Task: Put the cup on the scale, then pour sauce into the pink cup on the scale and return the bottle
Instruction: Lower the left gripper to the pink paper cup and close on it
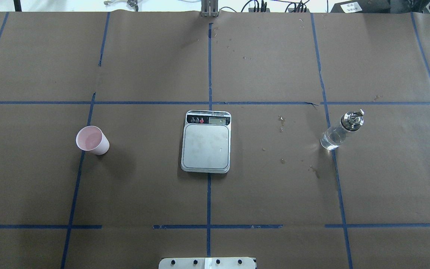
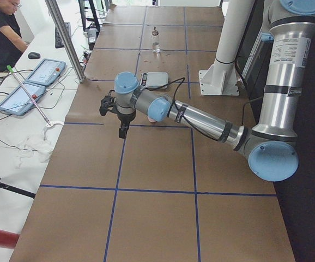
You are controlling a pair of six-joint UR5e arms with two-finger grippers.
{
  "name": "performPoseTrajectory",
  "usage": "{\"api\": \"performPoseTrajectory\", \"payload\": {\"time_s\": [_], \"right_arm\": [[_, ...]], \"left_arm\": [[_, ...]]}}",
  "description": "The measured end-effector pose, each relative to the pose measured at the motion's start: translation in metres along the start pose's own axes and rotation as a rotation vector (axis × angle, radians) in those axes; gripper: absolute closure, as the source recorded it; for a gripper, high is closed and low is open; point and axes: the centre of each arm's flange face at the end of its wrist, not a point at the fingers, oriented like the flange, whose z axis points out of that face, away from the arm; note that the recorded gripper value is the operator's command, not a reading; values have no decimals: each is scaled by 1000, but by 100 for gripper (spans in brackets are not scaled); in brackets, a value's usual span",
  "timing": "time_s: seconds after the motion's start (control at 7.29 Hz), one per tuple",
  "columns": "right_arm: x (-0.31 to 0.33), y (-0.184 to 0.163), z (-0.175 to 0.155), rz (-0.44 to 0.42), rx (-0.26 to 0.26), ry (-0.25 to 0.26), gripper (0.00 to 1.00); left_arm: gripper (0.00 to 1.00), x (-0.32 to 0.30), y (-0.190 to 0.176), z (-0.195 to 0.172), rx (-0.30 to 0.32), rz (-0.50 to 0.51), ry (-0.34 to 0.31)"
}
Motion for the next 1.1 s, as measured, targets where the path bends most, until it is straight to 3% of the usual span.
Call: {"api": "performPoseTrajectory", "payload": {"time_s": [0.55, 1.1], "right_arm": [[-14, -10, -11, -10, 24, -4, 0], [-22, -15, -17, -18, 36, -8, 0]], "left_arm": [[0, 98, 41, 72, 2, -261, -62], [0, 157, 79, 122, -41, -362, -58]]}}
